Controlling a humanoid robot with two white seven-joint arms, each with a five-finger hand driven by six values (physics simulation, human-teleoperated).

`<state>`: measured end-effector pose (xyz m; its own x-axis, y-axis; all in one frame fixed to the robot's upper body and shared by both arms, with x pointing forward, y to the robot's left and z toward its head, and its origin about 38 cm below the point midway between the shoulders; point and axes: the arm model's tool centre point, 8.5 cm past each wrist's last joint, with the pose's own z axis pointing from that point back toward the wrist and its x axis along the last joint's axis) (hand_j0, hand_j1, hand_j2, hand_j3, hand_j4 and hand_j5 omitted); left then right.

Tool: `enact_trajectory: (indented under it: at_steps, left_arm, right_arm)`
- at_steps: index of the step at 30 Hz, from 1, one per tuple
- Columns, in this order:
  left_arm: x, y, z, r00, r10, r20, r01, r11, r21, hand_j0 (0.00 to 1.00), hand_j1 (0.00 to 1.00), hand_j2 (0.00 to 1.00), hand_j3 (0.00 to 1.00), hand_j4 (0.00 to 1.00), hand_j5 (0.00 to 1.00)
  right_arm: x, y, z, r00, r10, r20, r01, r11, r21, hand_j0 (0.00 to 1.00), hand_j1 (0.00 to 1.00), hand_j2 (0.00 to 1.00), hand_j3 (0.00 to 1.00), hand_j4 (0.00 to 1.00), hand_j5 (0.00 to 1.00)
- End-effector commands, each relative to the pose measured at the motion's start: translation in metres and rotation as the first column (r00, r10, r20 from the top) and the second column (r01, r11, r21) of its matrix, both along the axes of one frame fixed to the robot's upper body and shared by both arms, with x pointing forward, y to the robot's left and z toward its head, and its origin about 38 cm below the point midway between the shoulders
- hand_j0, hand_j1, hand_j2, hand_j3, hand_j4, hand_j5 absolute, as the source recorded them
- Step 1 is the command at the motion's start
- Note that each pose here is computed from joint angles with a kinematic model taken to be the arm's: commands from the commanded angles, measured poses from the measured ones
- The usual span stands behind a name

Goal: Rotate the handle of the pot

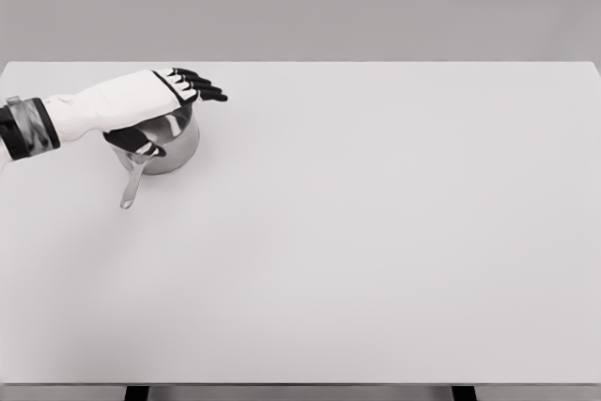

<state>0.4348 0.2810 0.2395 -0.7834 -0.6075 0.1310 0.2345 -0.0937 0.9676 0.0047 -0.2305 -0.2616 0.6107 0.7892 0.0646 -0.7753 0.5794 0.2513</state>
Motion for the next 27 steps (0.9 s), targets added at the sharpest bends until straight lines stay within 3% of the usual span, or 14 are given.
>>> enact_trajectory:
  at_steps: [1,7,11,14,15,17,24,27]
  left_arm:
    - [0.0,-0.001,0.0,1.0,-0.003,-0.003,0.003,1.0,-0.005,1.0,1.0,1.0,1.0,1.0,1.0]
    - [-0.003,-0.009,0.01,0.999,-0.032,0.015,0.032,0.999,0.011,1.0,1.0,1.0,1.0,1.0,1.0]
    - [-0.027,-0.035,0.033,0.986,-0.142,0.088,0.139,0.99,0.04,1.0,1.0,1.0,1.0,1.0,1.0]
    - [-0.031,-0.027,0.033,0.986,-0.164,0.042,0.162,0.985,0.053,1.0,1.0,1.0,1.0,1.0,1.0]
    - [-0.033,-0.024,0.035,0.982,-0.188,-0.001,0.188,0.982,-0.027,1.0,1.0,1.0,1.0,1.0,1.0]
    - [-0.04,-0.03,0.017,0.97,-0.239,-0.05,0.24,0.971,0.008,1.0,1.0,1.0,1.0,1.0,1.0]
    - [-0.039,-0.014,0.012,0.975,-0.207,-0.079,0.211,0.976,0.047,1.0,1.0,1.0,1.0,1.0,1.0]
    - [-0.033,-0.006,0.002,0.98,-0.171,-0.098,0.178,0.982,0.068,1.0,1.0,1.0,1.0,1.0,1.0]
  right_arm:
    - [0.0,0.0,0.0,1.0,0.0,-0.003,0.0,1.0,0.003,1.0,1.0,1.0,1.0,1.0,1.0]
    - [-0.002,-0.001,0.0,1.0,-0.001,-0.004,0.001,1.0,-0.004,1.0,1.0,1.0,1.0,1.0,1.0]
    - [-0.002,-0.001,0.0,1.0,-0.001,-0.004,0.001,1.0,-0.004,1.0,1.0,1.0,1.0,1.0,1.0]
    - [-0.002,-0.001,0.0,1.0,-0.001,-0.002,0.001,1.0,-0.005,1.0,1.0,1.0,1.0,1.0,1.0]
    - [-0.002,-0.001,0.0,1.0,-0.001,-0.002,0.001,1.0,-0.005,1.0,1.0,1.0,1.0,1.0,1.0]
    - [-0.002,-0.001,0.0,1.0,-0.001,-0.002,0.001,1.0,-0.005,1.0,1.0,1.0,1.0,1.0,1.0]
    - [-0.002,-0.001,0.0,1.0,-0.001,-0.002,0.001,1.0,-0.005,1.0,1.0,1.0,1.0,1.0,1.0]
    - [-0.002,-0.001,0.0,1.0,-0.001,-0.002,0.001,1.0,-0.005,1.0,1.0,1.0,1.0,1.0,1.0]
